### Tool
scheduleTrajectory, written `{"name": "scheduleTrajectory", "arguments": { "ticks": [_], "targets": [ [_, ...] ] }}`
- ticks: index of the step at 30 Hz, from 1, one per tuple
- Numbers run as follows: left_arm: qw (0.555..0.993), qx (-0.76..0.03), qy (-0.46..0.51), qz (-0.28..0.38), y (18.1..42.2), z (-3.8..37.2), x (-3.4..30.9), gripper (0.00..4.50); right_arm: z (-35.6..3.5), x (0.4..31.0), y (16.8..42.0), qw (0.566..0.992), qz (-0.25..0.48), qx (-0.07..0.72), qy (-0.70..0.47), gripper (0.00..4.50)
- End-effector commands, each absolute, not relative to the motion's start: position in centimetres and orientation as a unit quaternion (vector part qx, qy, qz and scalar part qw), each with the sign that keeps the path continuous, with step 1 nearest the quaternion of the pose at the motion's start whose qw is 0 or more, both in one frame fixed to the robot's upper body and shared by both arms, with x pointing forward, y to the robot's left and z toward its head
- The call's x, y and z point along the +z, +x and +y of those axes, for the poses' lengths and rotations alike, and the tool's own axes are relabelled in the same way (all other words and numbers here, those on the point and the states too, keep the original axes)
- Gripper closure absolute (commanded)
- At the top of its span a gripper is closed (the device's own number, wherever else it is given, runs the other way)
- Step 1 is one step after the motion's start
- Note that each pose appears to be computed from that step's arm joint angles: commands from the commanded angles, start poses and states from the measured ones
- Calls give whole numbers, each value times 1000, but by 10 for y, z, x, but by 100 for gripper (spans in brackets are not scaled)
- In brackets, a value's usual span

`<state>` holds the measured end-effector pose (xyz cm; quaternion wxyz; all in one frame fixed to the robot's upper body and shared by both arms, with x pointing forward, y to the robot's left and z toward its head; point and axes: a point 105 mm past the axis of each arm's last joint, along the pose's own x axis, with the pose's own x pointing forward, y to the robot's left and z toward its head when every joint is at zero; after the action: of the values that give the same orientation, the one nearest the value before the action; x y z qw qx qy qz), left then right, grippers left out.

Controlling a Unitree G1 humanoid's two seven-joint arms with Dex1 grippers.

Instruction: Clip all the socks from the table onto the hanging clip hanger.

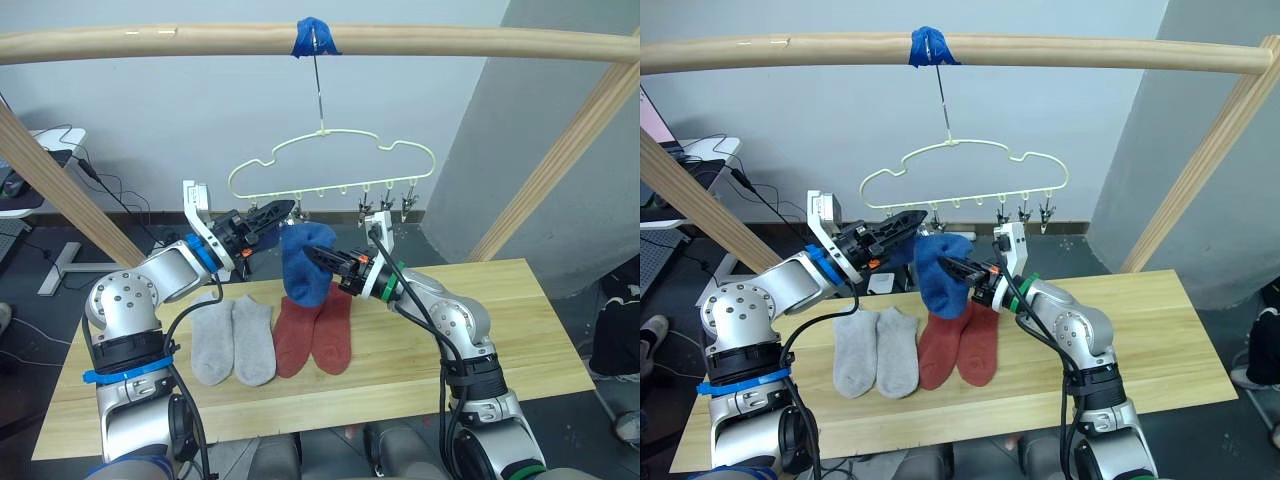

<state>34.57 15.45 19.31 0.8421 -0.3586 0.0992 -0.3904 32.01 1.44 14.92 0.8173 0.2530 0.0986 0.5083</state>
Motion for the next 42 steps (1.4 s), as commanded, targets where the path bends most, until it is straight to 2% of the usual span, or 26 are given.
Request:
{"name": "scheduleTrajectory", "arguments": {
  "ticks": [1, 4, 5, 8, 17, 18, 19, 21, 26, 32, 36, 39, 42],
  "targets": [
    [849, -394, -342, 76, 342, 160, 204, 108, 24, 157, 320, 816, 85, 515, 248, 450],
    [858, -385, -329, 82, 337, 164, 199, 18, 38, 154, 313, 801, 101, 529, 263, 450],
    [862, -382, -322, 86, 336, 165, 197, 3, 43, 155, 309, 791, 107, 537, 271, 450],
    [871, -378, -298, 98, 330, 166, 190, 0, 55, 154, 302, 773, 124, 551, 288, 382],
    [880, -376, -270, 110, 324, 168, 179, 0, 48, 132, 301, 777, 164, 544, 269, 58],
    [881, -376, -266, 111, 323, 168, 177, 0, 39, 122, 304, 791, 173, 530, 252, 20],
    [881, -377, -262, 113, 322, 167, 175, 0, 28, 114, 308, 804, 180, 514, 238, 3],
    [882, -378, -255, 117, 321, 165, 171, 0, 7, 102, 316, 832, 185, 478, 213, 3],
    [880, -385, -250, 121, 319, 161, 167, 0, -22, 86, 322, 856, 200, 436, 192, 3],
    [885, -388, -230, 117, 324, 158, 166, 0, -32, 95, 326, 870, 170, 421, 194, 3],
    [918, -352, -167, 75, 340, 159, 168, 0, -35, 105, 331, 877, 150, 409, 203, 3],
    [938, -319, -132, 6, 352, 158, 185, 0, -39, 116, 333, 883, 126, 401, 210, 3],
    [939, -335, -68, -32, 350, 145, 191, 0, -44, 124, 334, 888, 110, 393, 209, 3]
  ]
}}
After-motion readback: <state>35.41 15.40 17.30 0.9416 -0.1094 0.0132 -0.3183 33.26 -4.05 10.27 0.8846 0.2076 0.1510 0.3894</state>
